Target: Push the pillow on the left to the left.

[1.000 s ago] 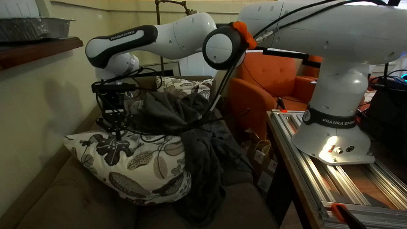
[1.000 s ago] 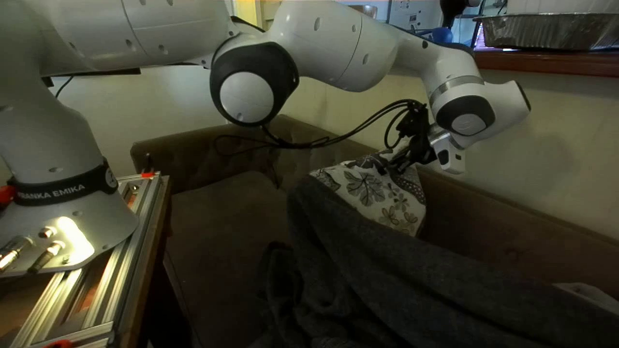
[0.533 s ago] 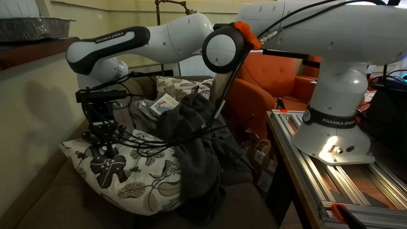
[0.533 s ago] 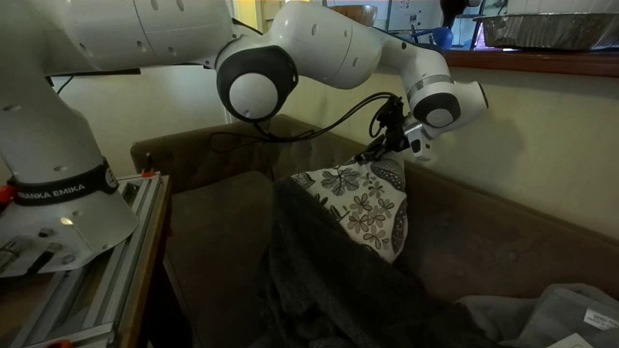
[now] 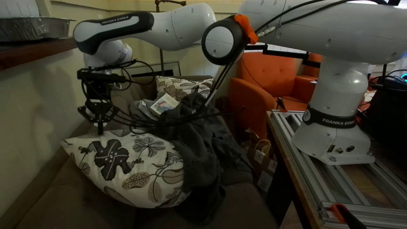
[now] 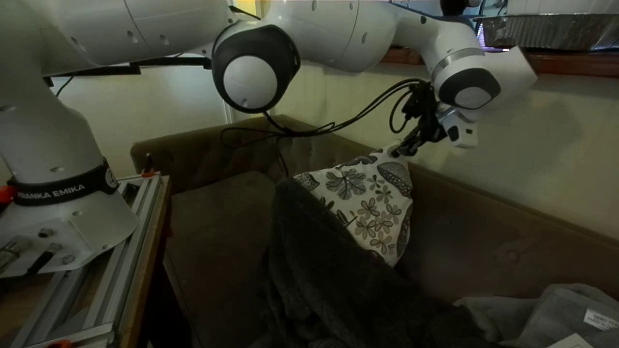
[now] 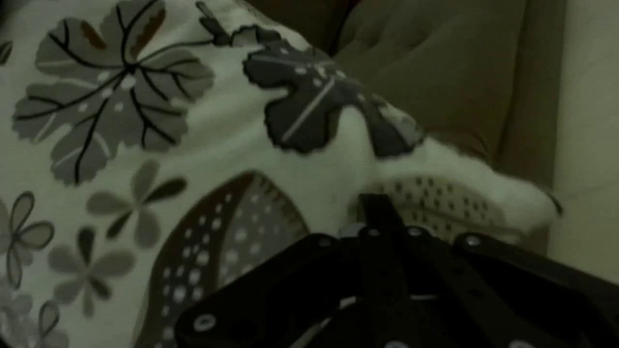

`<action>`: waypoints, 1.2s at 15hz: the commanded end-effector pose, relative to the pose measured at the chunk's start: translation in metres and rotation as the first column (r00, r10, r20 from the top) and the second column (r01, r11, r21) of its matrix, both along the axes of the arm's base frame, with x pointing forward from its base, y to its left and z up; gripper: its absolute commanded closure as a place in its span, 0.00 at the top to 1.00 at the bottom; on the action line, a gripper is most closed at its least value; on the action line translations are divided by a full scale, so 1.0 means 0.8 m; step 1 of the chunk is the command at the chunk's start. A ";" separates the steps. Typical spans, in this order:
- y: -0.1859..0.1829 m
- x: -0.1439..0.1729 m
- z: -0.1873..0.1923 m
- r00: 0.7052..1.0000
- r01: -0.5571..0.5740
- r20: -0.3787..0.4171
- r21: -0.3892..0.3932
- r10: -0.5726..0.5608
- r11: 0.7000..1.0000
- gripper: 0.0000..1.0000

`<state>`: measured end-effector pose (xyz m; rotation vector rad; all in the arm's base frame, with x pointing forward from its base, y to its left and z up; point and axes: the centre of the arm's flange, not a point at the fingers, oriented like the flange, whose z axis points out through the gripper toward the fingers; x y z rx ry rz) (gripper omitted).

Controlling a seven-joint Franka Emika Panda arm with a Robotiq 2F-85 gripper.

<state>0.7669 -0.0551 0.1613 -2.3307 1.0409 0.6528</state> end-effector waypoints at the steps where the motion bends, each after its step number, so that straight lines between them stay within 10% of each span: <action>1: -0.101 -0.005 0.041 0.986 0.126 0.114 -0.033 -0.122 0.991 0.00; 4: -0.192 -0.023 0.061 0.959 0.215 0.212 -0.106 -0.189 0.971 0.00; 5: -0.217 -0.029 0.069 0.954 0.215 0.241 -0.143 -0.177 0.966 0.26; 8: -0.262 -0.052 0.087 0.958 0.130 0.282 -0.283 -0.047 0.950 0.40; 14: -0.294 -0.093 0.155 0.946 -0.107 0.217 -0.493 0.241 0.863 0.84; 18: -0.275 -0.106 0.241 0.883 -0.278 0.177 -0.549 0.435 0.788 1.00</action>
